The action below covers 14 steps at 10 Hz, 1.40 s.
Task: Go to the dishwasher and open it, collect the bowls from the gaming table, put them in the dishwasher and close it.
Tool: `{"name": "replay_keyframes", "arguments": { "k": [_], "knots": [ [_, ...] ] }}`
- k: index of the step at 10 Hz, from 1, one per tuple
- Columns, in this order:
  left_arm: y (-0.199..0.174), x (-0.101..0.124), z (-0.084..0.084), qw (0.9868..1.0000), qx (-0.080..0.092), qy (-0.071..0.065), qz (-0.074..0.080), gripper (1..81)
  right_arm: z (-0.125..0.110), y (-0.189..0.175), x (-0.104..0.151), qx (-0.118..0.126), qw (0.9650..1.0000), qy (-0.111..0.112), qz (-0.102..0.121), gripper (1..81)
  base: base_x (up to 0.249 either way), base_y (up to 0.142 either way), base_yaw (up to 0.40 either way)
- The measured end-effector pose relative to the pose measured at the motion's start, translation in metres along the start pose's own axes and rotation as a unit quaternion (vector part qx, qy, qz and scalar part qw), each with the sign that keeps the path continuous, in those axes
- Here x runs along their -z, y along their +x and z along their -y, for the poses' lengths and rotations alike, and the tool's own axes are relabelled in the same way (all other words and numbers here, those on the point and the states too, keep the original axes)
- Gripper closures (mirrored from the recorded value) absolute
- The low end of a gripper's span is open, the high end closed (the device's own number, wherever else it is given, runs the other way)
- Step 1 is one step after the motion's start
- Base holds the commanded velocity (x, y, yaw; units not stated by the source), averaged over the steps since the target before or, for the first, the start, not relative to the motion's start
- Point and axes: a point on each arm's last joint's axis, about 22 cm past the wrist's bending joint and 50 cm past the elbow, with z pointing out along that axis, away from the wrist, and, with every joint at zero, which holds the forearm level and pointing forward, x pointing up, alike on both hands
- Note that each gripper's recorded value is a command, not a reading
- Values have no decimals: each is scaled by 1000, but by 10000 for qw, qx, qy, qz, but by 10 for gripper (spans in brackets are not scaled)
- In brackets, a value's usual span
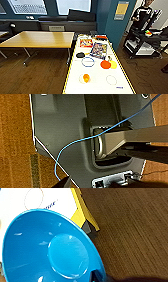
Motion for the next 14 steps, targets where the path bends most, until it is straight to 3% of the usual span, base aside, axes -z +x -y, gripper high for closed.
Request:
{"name": "replay_keyframes", "arguments": {
  "k": [2,5,7,9,11,13,14],
  "knots": [
    [0,1,3,10000,-8,18,3,10,-15,-69,6,-71,9994,54,337,811,0,0,0],
    [-1,1,3,10000,-25,18,13,10,-37,-154,23,-348,9979,23,547,811,0,0,0],
    [0,2,6,10000,-32,34,9,10,-55,-203,28,-399,9981,-11,480,811,0,0,0],
    [0,4,14,10000,-33,72,1,10,-74,-249,6,-423,9985,13,361,811,0,0,0],
    [0,5,13,10000,-24,-1,-10,10,-85,-275,-35,-304,9994,109,112,811,0,0,0],
    [-1,10,6,9997,5,-235,-37,10,-78,-309,-80,-173,9994,295,46,811,0,0,0],
    [1,15,2,9992,26,-382,-96,10,-84,-319,-94,-83,9997,249,30,811,0,0,0]
  ]
}}
